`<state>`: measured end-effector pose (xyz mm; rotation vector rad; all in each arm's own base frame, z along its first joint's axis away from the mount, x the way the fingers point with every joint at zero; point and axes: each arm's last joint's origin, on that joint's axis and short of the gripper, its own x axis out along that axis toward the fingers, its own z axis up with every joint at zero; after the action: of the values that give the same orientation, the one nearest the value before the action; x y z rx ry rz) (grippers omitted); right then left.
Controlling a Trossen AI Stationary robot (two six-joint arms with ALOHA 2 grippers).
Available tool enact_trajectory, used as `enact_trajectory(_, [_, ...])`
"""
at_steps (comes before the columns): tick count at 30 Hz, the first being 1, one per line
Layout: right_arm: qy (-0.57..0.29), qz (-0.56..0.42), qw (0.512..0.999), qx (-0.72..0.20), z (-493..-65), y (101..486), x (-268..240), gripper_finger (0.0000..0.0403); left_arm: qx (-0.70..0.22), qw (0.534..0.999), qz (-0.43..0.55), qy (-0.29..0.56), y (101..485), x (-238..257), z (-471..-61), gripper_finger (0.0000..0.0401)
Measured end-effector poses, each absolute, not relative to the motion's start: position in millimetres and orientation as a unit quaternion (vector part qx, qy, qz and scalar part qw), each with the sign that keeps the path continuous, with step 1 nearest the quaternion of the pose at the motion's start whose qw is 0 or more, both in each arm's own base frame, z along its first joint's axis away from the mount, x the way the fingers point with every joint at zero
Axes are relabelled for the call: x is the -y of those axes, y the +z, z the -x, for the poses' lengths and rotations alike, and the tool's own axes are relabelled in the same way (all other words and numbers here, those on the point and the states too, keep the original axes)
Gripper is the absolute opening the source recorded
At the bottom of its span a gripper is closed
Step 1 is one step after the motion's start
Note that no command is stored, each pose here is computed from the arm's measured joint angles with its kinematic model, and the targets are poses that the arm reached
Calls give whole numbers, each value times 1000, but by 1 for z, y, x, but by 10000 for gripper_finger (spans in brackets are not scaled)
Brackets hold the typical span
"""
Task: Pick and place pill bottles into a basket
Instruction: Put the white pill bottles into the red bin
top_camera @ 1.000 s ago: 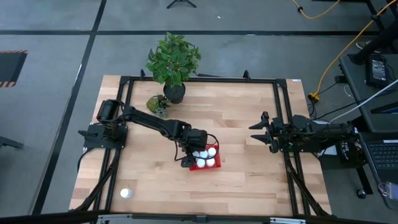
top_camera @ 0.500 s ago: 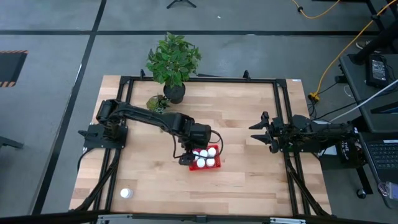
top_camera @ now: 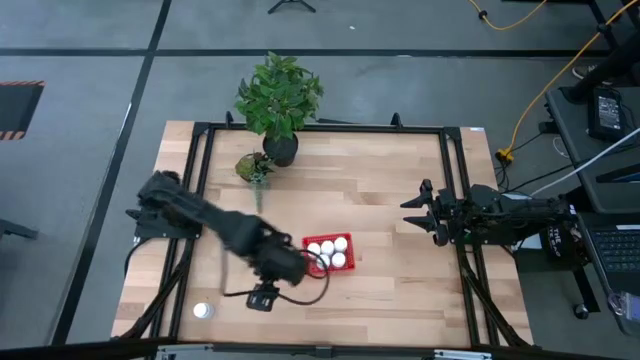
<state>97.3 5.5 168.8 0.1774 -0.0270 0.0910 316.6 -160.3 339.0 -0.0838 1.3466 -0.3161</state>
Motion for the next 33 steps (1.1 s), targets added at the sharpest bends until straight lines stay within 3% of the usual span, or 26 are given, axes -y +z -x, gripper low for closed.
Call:
enact_trajectory(5, [45,-89,995,13,-97,169,-5,194,-529,848,42,-19,385,166,-268,245])
enact_trajectory(9, [45,-89,995,13,-97,169,-5,194,-475,875,87,40,400,164,-220,245])
enact_trajectory(19, [45,-89,995,13,-97,169,-5,194,-500,848,161,69,345,181,-143,245])
enact_trajectory(28, [45,-89,995,13,-97,169,-5,194,-532,828,176,-10,279,228,-93,245])
enact_trajectory(33, [45,-89,995,13,-97,169,-5,194,-539,821,190,-1,253,233,-62,245])
